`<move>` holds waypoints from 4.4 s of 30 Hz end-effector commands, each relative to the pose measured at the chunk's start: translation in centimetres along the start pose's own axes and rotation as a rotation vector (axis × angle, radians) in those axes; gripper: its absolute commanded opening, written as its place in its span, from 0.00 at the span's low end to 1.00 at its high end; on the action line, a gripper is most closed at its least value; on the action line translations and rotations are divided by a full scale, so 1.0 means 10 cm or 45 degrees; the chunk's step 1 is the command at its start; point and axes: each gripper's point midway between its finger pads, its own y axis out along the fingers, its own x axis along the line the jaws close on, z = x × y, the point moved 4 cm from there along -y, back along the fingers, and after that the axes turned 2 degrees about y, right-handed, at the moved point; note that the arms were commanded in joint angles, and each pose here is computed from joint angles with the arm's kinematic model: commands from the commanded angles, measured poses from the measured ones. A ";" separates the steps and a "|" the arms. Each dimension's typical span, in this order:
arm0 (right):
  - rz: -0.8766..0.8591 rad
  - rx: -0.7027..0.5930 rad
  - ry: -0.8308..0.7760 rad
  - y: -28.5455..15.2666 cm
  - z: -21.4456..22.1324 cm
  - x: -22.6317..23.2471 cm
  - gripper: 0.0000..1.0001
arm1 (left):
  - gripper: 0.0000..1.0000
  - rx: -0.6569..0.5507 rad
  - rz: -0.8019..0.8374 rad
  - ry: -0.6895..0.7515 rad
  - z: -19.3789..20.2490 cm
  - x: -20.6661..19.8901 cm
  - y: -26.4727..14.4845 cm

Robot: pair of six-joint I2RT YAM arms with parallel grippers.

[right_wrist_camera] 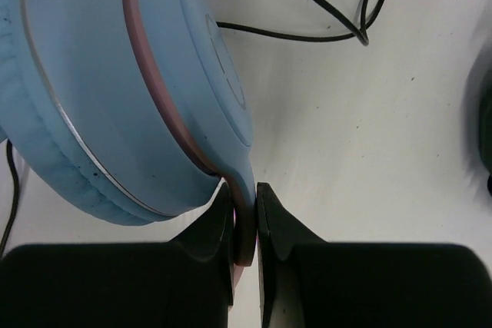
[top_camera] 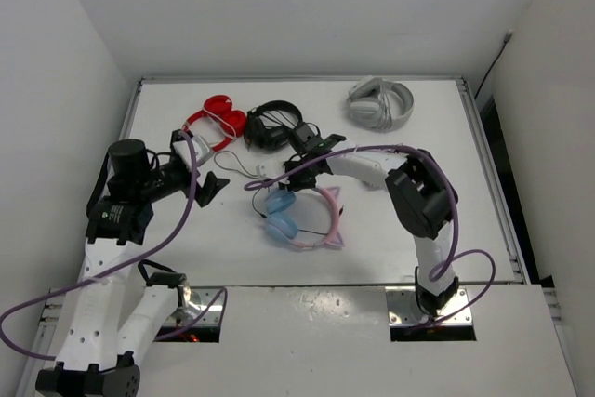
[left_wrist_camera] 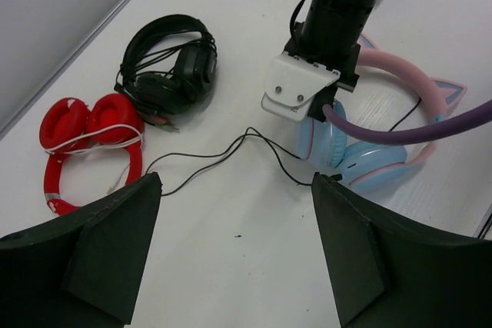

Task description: Wrap the headphones

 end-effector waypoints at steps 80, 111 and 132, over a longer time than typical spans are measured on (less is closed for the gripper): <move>0.529 0.206 1.779 -0.10 0.57 1.00 0.00 | 0.86 -0.029 -0.473 0.005 0.15 0.36 -0.12; 0.898 -0.465 1.813 -2.50 0.79 -0.58 0.00 | 0.86 -0.079 -0.106 -0.294 0.50 -0.27 0.12; 1.039 -0.603 1.935 -2.82 0.80 -0.80 0.00 | 0.76 0.128 -0.195 -0.624 0.85 -0.73 0.84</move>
